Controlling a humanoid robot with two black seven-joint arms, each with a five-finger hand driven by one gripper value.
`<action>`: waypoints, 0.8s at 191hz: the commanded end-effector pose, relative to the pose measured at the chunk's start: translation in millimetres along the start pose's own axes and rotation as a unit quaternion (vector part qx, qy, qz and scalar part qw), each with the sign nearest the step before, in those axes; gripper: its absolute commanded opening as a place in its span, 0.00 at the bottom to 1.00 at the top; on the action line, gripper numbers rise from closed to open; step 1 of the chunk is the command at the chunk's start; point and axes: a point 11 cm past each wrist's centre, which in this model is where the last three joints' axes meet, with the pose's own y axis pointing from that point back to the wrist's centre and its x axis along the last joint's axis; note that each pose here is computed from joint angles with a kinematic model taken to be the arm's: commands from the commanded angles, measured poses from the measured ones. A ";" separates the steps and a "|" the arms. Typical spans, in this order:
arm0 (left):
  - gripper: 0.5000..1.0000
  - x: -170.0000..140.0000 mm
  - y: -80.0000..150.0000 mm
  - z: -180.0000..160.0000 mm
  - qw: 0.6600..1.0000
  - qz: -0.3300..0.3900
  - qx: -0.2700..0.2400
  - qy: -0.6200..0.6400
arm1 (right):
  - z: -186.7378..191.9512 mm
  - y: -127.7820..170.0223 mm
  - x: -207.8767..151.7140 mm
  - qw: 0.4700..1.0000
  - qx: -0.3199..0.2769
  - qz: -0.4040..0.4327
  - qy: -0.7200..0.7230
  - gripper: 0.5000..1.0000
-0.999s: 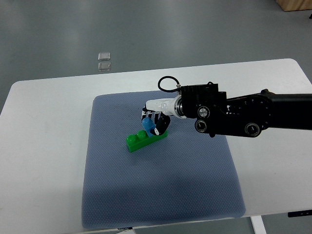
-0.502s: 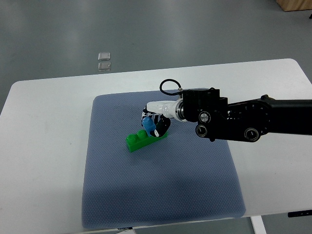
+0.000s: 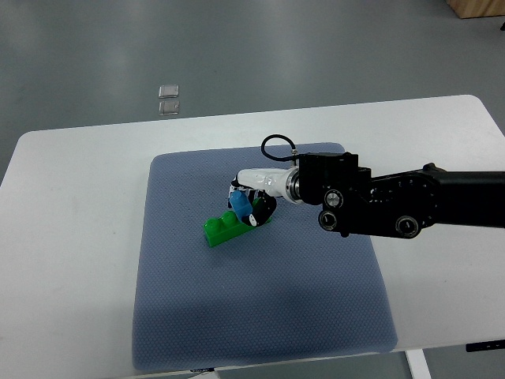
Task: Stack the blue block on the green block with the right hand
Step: 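Press the blue block down onto the green brick with the right hand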
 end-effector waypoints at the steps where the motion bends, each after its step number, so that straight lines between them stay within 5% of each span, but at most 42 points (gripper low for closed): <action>1: 1.00 0.0 0.0 0.0 1.000 0.000 0.000 0.000 | -0.6 -1.7 -0.2 1.000 0.001 0.007 -0.004 0.28; 153: 1.00 0.0 0.0 0.0 1.000 0.000 0.000 0.000 | 9.2 -6.6 -10.6 1.000 0.002 0.016 -0.013 0.29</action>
